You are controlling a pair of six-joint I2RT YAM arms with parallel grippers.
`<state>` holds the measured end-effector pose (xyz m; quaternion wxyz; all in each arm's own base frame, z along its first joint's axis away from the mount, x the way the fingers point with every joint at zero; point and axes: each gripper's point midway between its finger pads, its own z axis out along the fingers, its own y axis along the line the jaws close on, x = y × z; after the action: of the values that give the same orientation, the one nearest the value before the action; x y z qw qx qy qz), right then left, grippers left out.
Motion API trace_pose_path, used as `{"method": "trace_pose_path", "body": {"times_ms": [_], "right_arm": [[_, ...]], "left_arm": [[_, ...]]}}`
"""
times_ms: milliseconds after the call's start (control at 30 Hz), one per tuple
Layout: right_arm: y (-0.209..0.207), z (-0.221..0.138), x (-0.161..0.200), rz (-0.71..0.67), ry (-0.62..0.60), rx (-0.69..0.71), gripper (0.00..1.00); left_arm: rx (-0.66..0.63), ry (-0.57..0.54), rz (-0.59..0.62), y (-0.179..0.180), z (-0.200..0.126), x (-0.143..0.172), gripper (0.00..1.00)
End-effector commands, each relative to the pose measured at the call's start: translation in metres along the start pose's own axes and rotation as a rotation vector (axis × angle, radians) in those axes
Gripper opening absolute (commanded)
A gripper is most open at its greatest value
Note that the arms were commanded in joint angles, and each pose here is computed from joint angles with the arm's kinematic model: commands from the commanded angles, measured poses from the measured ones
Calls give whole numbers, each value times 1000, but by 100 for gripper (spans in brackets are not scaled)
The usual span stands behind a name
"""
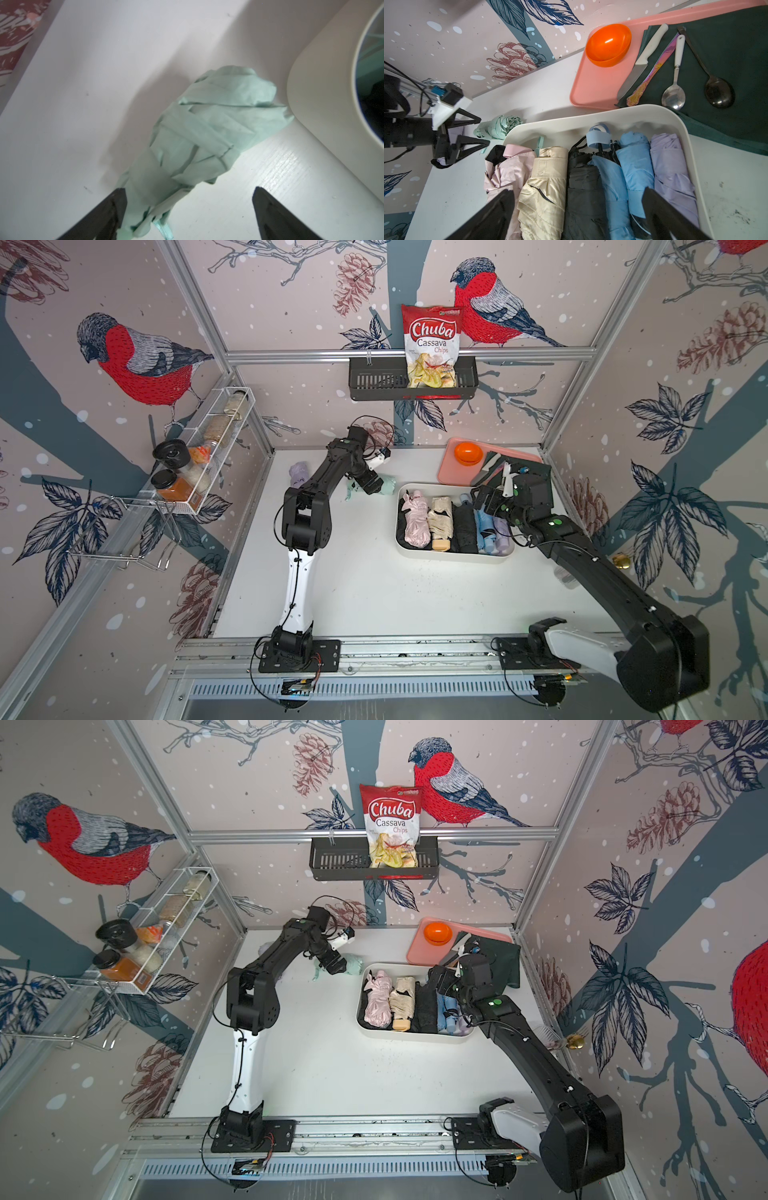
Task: Put the umbrella into the storage box
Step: Pick up the umbrella from the center of the board.
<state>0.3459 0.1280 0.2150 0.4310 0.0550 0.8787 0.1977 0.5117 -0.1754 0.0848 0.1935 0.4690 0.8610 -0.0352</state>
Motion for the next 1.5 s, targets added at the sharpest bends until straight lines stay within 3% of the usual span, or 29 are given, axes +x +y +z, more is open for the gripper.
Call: {"method": "trace_pose_path", "body": {"times_ms": [0,500,567,667,767,1100,1233,1467], "right_arm": [[2,-4,-3,11,-17,-10,100],[0,-7,-1,8,-33,-11,100],[-1,-6,0,9,-30,-9,100],[-1,-4,1,11,-26,-11,100],[0,-3,2,13,-21,-19,100],[3,-4,5,15,-26,-48,100],[4,-5,5,7,-47,-62,100],[13,-12,-5,35,-112,-189,100]], "left_arm": [[-140,87,101,19,7,7,98],[-157,131,72,25,42,-3,97],[-153,141,60,22,45,-2,91],[-153,131,16,22,44,-4,66],[-147,109,-20,21,39,-8,48],[-172,9,-179,28,6,-27,7],[-182,-106,-271,29,-32,-45,0],[-92,-331,-483,12,-99,-76,1]]}}
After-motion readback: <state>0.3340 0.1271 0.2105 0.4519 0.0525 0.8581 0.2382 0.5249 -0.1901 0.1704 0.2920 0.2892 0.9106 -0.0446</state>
